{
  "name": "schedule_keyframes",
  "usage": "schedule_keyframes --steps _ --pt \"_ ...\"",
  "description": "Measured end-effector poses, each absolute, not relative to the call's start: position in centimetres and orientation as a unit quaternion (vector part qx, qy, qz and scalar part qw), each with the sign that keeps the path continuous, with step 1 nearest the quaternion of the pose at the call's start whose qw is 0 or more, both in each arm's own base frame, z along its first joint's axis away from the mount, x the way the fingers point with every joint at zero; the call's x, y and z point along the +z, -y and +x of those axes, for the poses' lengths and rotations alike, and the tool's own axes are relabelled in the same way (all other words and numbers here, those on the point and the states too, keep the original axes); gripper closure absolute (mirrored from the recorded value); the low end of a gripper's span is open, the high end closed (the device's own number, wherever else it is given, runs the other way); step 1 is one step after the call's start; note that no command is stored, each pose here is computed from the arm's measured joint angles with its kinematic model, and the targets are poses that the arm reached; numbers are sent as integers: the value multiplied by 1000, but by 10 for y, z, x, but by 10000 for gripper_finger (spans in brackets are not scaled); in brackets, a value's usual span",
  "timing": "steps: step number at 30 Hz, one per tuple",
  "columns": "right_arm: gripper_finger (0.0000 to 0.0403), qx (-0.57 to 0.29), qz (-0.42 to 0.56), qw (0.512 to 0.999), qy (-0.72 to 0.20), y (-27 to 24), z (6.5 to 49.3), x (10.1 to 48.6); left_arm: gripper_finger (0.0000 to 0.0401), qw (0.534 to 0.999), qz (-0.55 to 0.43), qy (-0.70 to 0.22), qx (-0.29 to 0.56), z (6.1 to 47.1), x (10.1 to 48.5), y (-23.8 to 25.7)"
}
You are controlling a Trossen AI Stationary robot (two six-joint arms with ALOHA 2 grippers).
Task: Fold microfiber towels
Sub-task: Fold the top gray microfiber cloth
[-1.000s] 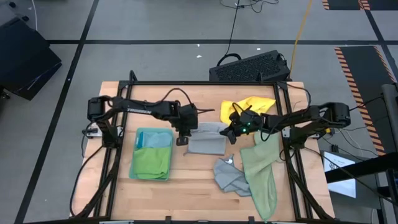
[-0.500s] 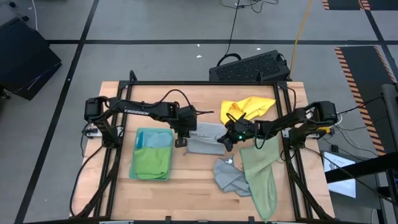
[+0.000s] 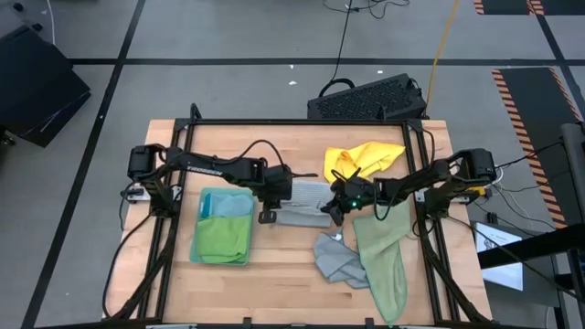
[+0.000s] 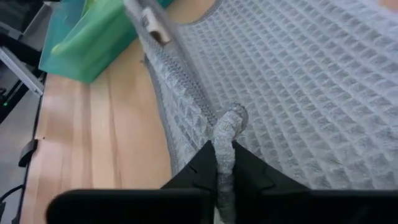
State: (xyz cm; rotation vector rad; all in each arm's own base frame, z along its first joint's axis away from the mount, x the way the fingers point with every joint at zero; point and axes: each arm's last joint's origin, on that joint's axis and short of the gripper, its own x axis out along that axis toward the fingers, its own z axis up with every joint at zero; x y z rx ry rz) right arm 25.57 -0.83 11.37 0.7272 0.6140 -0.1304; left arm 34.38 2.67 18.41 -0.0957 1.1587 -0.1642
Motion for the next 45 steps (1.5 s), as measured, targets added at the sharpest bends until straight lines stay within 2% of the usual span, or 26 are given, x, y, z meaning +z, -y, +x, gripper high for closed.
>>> schedule_keyframes --steps 9,15,20,25,30,35,39,45 --pt "281 -13 364 877 -314 3 255 114 282 832 -25 -547 -83 344 184 -25" --pt "252 35 397 857 -328 -1 255 115 224 828 -64 -548 -101 342 185 -23" --pt "258 101 434 830 -336 -5 256 119 227 819 -128 -536 -161 341 190 -16" --pt "282 105 456 820 -329 -5 257 122 275 832 -125 -517 -158 348 191 -5" --pt "313 89 499 805 -309 -4 259 127 323 841 -154 -511 -84 351 192 -9" --pt "327 44 524 814 -248 -1 261 147 348 854 -187 -485 -12 343 212 -32" --pt "327 -19 530 819 -220 3 257 160 329 870 -182 -457 26 334 227 -62" --pt "327 -77 524 815 -236 10 246 168 229 868 -148 -472 46 327 217 -100"
